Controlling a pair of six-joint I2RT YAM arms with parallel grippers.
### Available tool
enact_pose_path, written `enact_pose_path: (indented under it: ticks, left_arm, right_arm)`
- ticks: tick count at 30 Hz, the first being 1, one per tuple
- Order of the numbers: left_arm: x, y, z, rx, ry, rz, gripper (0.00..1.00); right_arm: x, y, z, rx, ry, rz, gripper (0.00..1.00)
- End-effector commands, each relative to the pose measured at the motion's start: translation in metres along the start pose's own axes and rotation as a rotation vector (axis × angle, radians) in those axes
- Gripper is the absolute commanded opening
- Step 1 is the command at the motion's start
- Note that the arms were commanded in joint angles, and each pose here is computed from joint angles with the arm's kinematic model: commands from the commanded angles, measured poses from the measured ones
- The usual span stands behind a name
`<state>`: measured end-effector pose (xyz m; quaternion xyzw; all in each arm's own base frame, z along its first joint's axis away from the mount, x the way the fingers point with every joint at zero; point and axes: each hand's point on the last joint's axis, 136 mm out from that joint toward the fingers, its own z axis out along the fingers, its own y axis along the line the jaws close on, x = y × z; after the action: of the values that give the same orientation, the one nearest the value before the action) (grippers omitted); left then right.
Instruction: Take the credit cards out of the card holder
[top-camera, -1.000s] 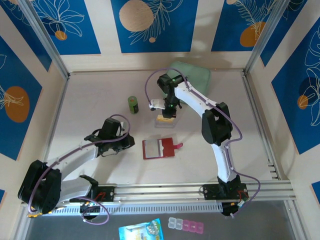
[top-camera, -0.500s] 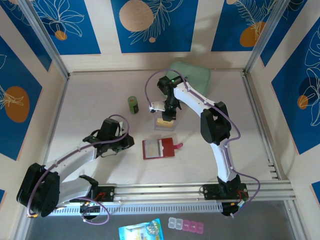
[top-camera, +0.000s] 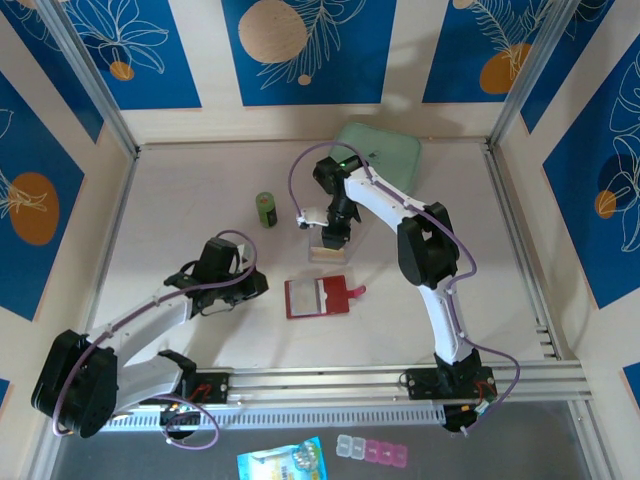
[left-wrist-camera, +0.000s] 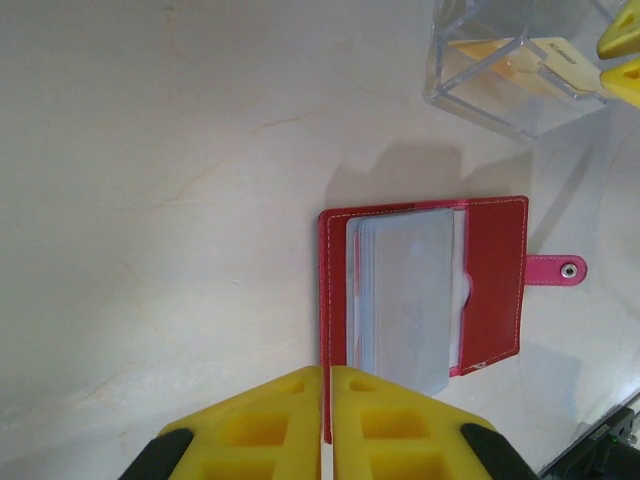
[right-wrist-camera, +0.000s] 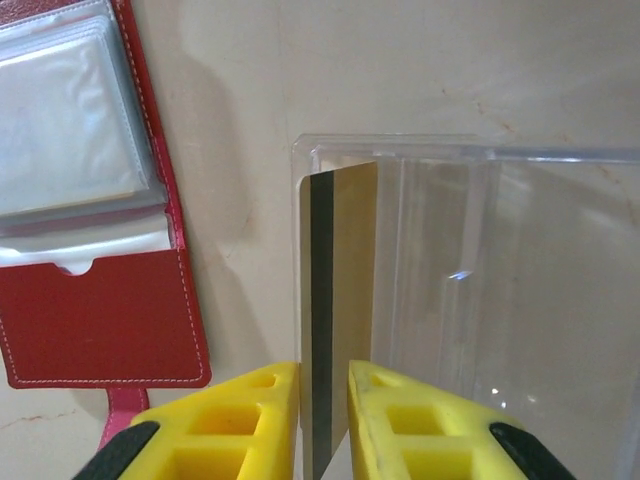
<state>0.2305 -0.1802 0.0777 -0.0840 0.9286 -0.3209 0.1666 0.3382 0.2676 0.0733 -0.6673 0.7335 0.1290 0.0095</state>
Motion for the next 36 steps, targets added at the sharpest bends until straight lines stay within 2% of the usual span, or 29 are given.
enact_pose_path:
  ticks: [1,4,12,18,22,29,36]
  left_arm:
    - [0.004,0.004,-0.001,0.004,0.012,-0.022,0.11]
    - [0.004,0.004,0.001,0.008,0.014,-0.027,0.12]
    - [0.004,0.002,0.003,0.021,0.015,-0.031,0.11]
    - [0.005,0.001,0.006,0.037,0.025,-0.037,0.11]
    - [0.006,0.001,0.008,0.042,0.031,-0.042,0.11]
    - [0.006,0.001,0.007,0.044,0.027,-0.046,0.11]
    - [0.008,0.002,0.009,0.040,0.031,-0.047,0.11]
  right_arm:
    - [-0.006,-0.011,-0.025,0.099,-0.029,0.011,0.22]
    - [-0.005,-0.022,-0.037,0.181,-0.023,0.025,0.21]
    - [-0.009,-0.029,-0.053,0.279,-0.050,0.066,0.21]
    - [-0.010,-0.038,-0.042,0.317,-0.073,0.124,0.08]
    - [-0.010,-0.033,-0.028,0.294,-0.062,0.131,0.05]
    - [-0.009,-0.024,-0.007,0.249,-0.048,0.135,0.07]
    - [-0.005,-0.023,0.003,0.247,-0.019,0.135,0.16]
